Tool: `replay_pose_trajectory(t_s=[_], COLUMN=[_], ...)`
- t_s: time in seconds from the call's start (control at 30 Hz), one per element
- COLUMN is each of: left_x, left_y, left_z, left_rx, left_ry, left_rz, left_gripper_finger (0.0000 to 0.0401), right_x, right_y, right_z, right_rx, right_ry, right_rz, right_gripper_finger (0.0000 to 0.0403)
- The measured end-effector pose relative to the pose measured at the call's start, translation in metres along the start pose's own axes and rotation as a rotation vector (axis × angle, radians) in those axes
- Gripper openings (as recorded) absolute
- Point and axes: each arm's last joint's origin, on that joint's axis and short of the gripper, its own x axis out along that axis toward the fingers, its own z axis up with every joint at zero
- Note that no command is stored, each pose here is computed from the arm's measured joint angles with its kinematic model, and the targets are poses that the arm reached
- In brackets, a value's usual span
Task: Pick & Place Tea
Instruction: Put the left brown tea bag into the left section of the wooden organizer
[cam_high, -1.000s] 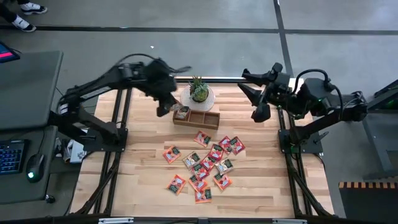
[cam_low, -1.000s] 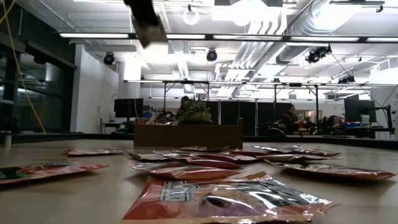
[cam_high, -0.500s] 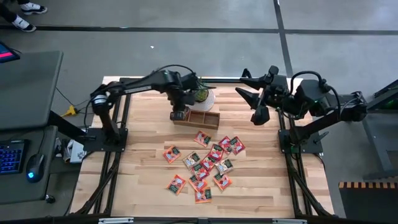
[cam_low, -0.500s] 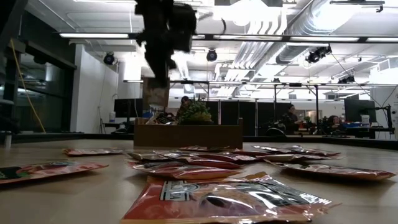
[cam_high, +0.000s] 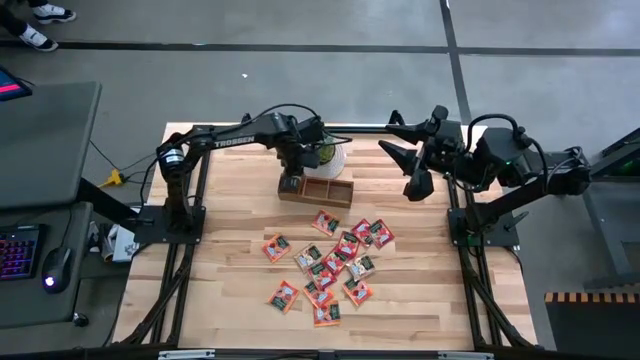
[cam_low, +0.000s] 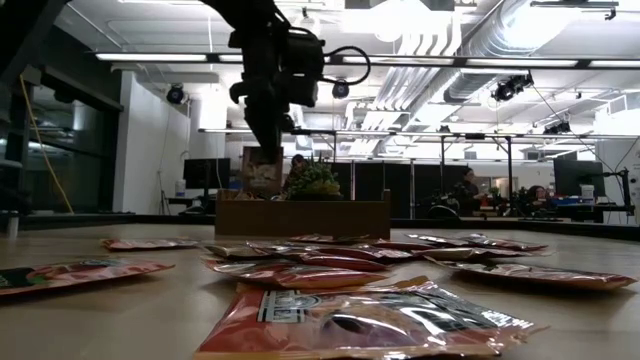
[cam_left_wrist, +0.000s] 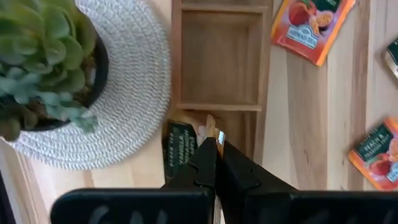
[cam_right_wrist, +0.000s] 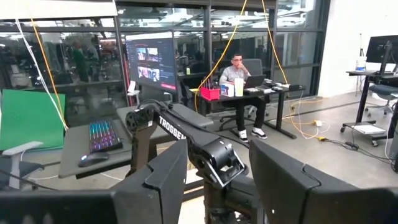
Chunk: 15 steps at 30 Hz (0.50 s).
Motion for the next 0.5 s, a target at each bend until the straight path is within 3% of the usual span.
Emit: replay_pose_trajectory(t_s=[0.2, 0.5], left_x=[0.000, 0.023], left_y=[0.001, 0.003], left_z=[0.001, 0.002], left_rx=[0.001, -0.016], left_ry=[-0.013, 0.049], left_rz=[0.002, -0.045], left_gripper_finger=[0.0000, 0.0000], right_x=[0.000, 0.000], right_y=[0.000, 0.000], right_z=[0.000, 0.000], right_rx=[-0.001, 0.005], right_ry=[0.000, -0.002], right_rz=[0.000, 0.000], right_gripper_finger=[0.0169, 0.0169])
